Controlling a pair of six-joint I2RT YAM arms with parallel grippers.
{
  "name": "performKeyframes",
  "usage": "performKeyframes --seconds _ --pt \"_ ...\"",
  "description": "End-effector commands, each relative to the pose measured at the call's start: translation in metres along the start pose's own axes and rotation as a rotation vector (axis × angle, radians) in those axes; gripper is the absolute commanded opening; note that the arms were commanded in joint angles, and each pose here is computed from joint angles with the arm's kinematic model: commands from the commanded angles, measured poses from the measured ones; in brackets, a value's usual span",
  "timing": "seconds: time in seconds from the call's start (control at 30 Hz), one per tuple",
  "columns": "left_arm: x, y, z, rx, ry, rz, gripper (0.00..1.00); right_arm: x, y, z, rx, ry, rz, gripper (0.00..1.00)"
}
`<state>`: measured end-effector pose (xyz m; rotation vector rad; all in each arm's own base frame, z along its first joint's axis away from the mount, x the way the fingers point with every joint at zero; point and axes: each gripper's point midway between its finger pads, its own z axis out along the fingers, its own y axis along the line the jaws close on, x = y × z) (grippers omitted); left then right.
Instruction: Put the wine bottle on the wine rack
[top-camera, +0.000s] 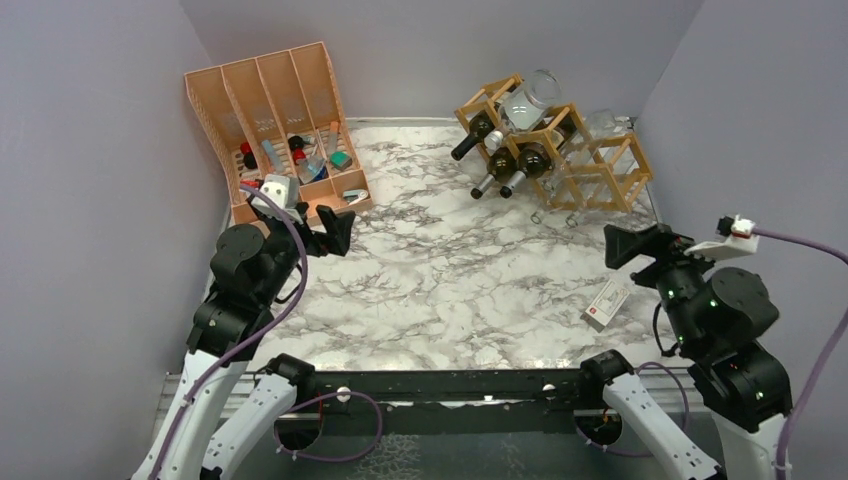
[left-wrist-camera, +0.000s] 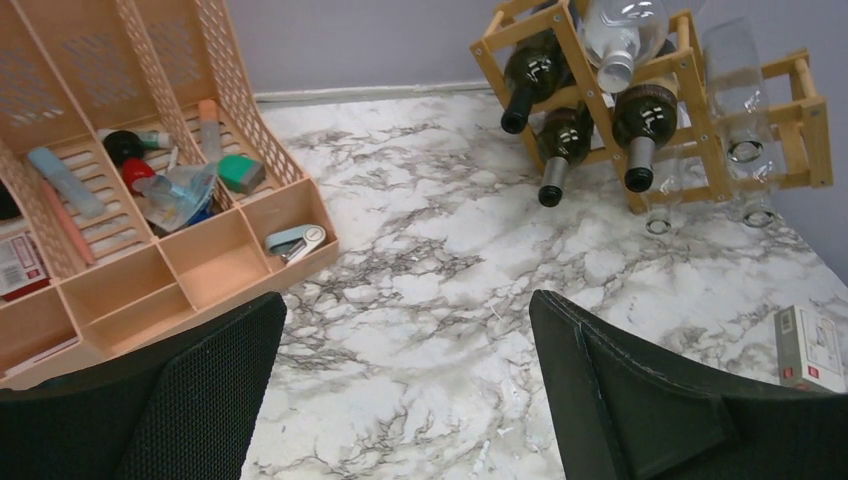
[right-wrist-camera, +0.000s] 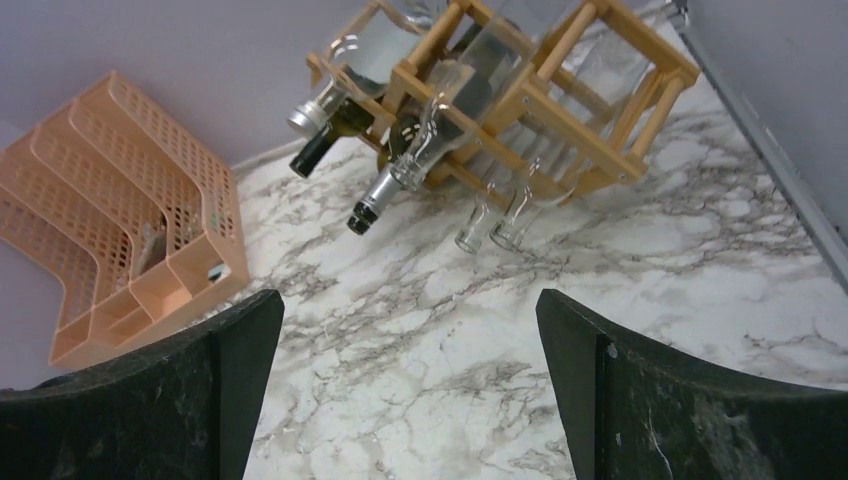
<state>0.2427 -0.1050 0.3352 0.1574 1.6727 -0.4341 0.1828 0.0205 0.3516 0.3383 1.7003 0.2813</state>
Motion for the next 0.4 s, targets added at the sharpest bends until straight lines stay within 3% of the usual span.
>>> performKeyframes --seconds 0.0,0.17,0.37 --pt "-0.025 0.015 -0.013 -0.092 -0.083 0.035 0.99 -0.021 -0.003 -0.027 -0.034 -0.061 -0.056 1.00" --pt "-0.041 0.015 -0.024 -0.099 -0.121 0.050 0.99 -0.042 -0.001 -0.046 -0.067 -0.136 -0.052 1.00" --pt "-0.043 0.013 -0.028 -0.089 -0.133 0.050 0.99 -0.045 -0.002 -0.046 -0.058 -0.134 -0.059 1.00"
